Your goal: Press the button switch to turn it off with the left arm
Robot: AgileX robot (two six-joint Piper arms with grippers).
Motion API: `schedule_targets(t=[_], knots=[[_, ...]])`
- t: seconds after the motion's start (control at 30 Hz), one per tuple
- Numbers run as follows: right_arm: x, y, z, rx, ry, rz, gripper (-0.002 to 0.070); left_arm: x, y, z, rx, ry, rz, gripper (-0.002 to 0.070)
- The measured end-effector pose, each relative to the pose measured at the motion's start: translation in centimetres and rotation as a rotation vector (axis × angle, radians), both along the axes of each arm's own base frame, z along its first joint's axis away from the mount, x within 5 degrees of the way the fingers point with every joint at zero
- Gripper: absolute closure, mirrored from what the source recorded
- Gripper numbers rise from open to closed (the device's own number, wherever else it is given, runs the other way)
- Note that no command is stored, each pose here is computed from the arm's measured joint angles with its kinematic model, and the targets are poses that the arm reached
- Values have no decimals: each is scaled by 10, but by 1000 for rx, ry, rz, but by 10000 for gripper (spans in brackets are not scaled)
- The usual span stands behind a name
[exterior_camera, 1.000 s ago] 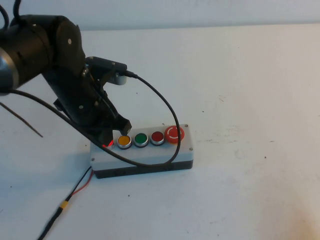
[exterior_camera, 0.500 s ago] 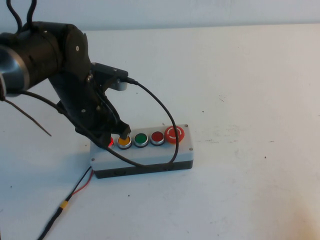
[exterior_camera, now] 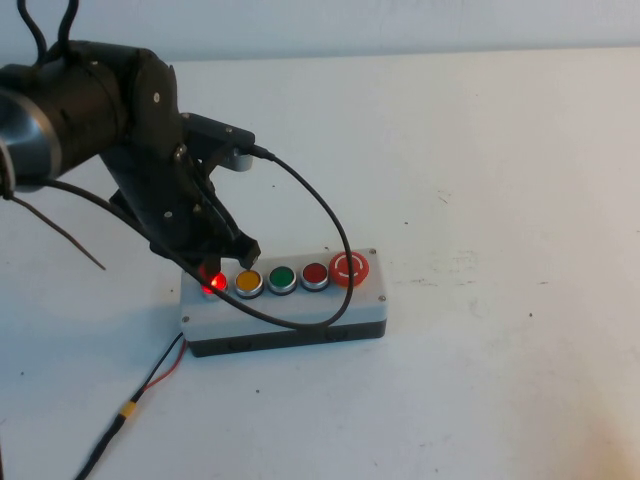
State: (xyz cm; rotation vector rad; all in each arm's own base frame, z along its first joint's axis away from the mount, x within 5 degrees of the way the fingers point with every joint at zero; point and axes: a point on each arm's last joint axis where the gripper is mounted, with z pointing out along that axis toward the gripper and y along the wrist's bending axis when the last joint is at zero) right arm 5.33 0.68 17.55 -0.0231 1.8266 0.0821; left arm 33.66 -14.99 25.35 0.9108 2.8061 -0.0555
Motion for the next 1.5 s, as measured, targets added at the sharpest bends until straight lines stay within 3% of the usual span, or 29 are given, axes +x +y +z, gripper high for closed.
schedule_targets(t=[0.67, 0.8, 1.13, 1.5], knots=[[0, 0, 0, 0, 0, 0, 692, 3, -1, -7, 19, 45, 3, 677], [0, 0, 0, 0, 0, 0, 692, -2, 1, 7, -3, -3, 8, 677], [0, 0, 0, 0, 0, 0, 692, -95, 41, 76, -203, -389, 54, 677], [0, 0, 0, 0, 0, 0, 692, -201, 88, 54, -449, -727, 160, 677]])
